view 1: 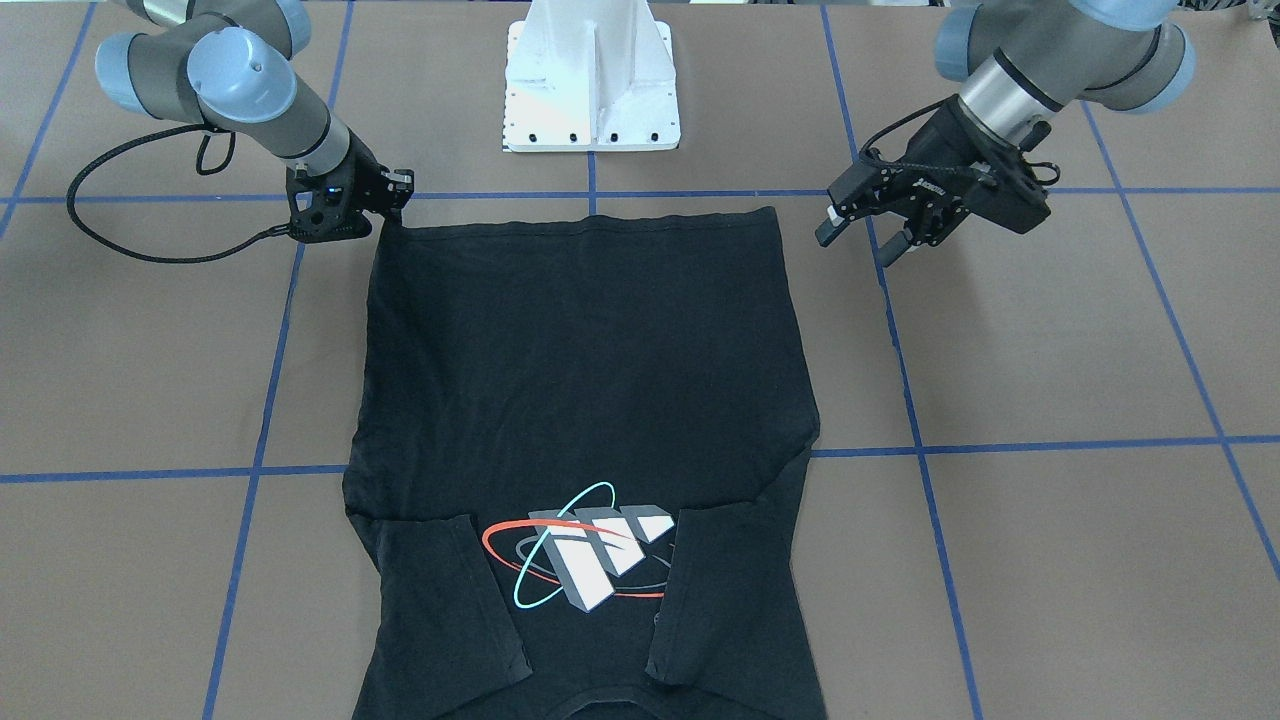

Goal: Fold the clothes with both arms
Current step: 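Move the left gripper down to the other hem corner and grasp it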

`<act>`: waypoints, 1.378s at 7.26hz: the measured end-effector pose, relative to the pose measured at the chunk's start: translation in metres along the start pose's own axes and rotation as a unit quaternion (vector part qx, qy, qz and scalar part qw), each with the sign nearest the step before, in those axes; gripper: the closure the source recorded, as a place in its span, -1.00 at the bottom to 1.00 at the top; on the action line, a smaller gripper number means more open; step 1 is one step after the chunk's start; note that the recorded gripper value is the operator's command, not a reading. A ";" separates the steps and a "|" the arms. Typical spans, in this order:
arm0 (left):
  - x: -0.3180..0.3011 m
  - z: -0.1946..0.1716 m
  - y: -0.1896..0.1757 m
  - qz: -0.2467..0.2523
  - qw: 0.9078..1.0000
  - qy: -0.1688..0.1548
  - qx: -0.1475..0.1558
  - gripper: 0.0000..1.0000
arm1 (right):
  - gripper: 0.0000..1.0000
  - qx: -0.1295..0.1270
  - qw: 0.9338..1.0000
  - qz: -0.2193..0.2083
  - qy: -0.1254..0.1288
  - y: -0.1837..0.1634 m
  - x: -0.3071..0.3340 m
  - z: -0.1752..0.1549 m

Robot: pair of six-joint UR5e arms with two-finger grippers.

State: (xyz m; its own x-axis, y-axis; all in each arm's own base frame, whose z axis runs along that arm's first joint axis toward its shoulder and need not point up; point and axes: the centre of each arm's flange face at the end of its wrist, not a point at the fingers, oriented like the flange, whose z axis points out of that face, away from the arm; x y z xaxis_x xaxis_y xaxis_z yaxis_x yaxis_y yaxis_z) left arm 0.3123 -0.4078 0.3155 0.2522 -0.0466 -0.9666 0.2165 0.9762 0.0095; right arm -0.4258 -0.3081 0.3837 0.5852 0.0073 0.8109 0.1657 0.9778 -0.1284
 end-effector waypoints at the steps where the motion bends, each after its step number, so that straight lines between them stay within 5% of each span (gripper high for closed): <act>1: 0.004 0.021 0.028 -0.022 1.000 -0.005 -0.010 -0.97 | 1.00 0.002 1.000 -0.003 -0.005 0.002 -0.003 -0.005; 5: -0.013 0.077 0.115 -0.063 0.996 -0.047 -0.053 -0.97 | 1.00 0.008 1.000 0.008 -0.015 0.002 -0.007 -0.014; 10: -0.027 0.104 0.139 -0.072 0.990 -0.103 -0.058 -0.97 | 1.00 0.012 1.000 0.012 -0.017 -0.002 -0.005 -0.018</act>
State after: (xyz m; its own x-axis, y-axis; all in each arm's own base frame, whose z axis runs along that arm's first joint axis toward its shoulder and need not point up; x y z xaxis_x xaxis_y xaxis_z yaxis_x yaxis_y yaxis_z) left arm 0.4337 -0.2931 0.3692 0.4161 -0.2173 -0.8830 0.1568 0.9736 -0.1657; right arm -0.4148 -0.3135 0.3695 0.5610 0.0384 0.8270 0.1330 0.9818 -0.1358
